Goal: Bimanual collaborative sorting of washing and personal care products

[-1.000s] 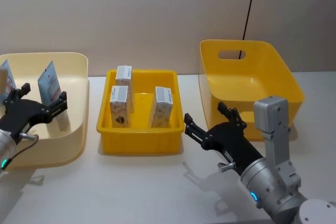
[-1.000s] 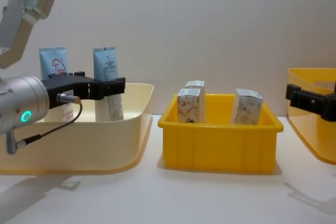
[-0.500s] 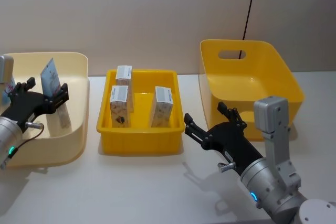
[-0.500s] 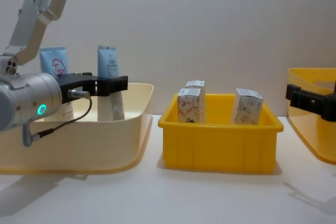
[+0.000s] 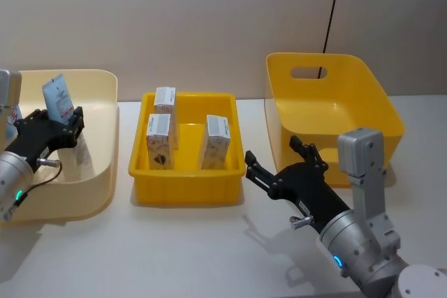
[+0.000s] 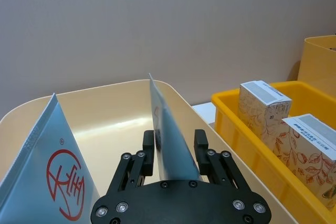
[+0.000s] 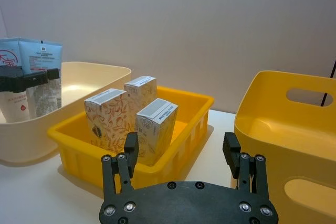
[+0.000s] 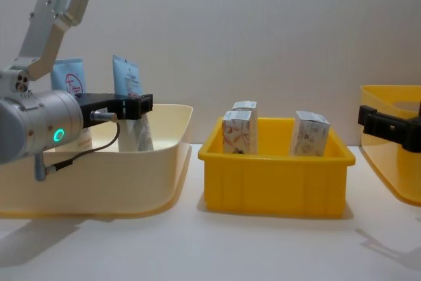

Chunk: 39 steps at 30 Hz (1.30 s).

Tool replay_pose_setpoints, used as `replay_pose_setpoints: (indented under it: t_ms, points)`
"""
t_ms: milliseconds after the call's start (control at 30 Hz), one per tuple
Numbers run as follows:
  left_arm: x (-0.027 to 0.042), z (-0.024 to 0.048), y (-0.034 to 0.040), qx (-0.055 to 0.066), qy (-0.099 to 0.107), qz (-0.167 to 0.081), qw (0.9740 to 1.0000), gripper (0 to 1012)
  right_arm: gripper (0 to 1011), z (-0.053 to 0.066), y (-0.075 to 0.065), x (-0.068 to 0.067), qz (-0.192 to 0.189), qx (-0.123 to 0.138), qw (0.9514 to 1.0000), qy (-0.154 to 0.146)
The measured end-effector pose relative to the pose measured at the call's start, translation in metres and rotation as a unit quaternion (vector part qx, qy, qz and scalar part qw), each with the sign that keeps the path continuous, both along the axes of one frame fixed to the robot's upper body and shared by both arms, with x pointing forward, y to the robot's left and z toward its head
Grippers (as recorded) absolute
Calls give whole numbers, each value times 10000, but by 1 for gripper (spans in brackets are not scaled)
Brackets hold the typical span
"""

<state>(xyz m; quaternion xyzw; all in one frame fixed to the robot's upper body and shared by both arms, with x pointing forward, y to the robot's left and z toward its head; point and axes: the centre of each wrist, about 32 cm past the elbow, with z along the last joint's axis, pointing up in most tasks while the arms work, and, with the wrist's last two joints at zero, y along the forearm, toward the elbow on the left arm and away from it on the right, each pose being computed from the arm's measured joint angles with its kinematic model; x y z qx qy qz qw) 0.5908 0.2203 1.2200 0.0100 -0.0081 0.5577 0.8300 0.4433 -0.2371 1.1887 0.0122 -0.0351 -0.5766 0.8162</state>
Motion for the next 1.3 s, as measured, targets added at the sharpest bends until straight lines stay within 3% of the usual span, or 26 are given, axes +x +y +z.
replay_pose_setpoints:
  t_ms: [167,400,733,967,1300]
  points:
    - [13,1,-6,-4,7,1,10000,337,1001,0,0,0,0,0,10000,0]
    - [22,4,-14,-12,10,1,10000,260,1001,0,0,0,0,0,10000,0]
    - [46,-5,2,-24,-12,-85,10000,252,1001,0,0,0,0,0,10000,0]
    - [110,10,26,-52,-110,-245,9996,252,1001,0,0,0,0,0,10000,0]
    - [213,137,79,-121,-486,-435,9978,252,1001,0,0,0,0,0,10000,0]
